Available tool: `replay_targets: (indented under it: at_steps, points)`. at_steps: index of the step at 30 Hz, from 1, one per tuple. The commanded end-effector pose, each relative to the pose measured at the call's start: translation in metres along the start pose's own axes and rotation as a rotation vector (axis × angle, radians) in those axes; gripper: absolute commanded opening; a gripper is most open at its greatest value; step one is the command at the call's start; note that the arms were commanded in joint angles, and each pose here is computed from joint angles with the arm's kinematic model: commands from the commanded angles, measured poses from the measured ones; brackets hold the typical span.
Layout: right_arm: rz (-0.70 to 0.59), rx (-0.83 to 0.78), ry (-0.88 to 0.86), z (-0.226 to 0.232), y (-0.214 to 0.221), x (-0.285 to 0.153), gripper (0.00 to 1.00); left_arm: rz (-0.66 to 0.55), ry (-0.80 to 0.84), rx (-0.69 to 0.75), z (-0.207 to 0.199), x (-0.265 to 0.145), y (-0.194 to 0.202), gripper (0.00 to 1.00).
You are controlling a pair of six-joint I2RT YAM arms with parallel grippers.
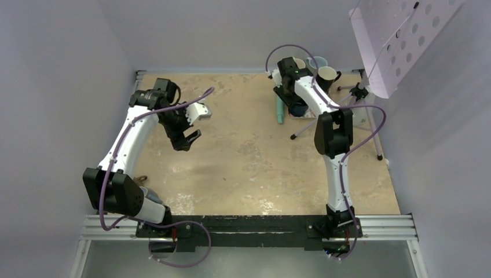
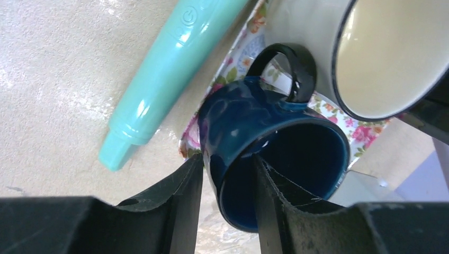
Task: Turn the mug right side up
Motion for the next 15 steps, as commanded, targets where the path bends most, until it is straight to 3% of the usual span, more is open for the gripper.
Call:
replay_targets:
  at_steps: [1, 4, 8, 11, 15]
  points:
    - [-0.122, 0.035, 0.179, -0.035, -0.018, -0.079, 0.42, 0.205, 0.103, 0.184, -0.007, -0.011, 0.033, 0.95]
    - [-0.168, 0.032, 0.225, -0.032, -0.022, -0.11, 0.42, 0.42, 0.089, 0.276, 0.01, -0.015, 0.069, 0.88]
    - [-0.276, 0.015, 0.252, -0.014, -0.029, -0.148, 0.43, 0.579, 0.108, 0.35, 0.023, -0.028, 0.108, 0.88]
    - [-0.351, -0.011, 0.224, 0.011, -0.038, -0.163, 0.43, 0.607, 0.149, 0.313, 0.018, -0.031, 0.121, 0.91]
    - [-0.357, -0.051, 0.199, 0.044, -0.046, -0.17, 0.44, 0.554, 0.173, 0.111, 0.001, -0.012, 0.128, 1.0]
Point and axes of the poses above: each gripper's point midway between its finger pads, its own x axis out along the fingers, its own z axis along the line the jaws close on, y = z × x, the point moved 5 cm from there along -x, back along the fingers, and after that the axes turned 15 degrees about -x, right-handed, at the moved point
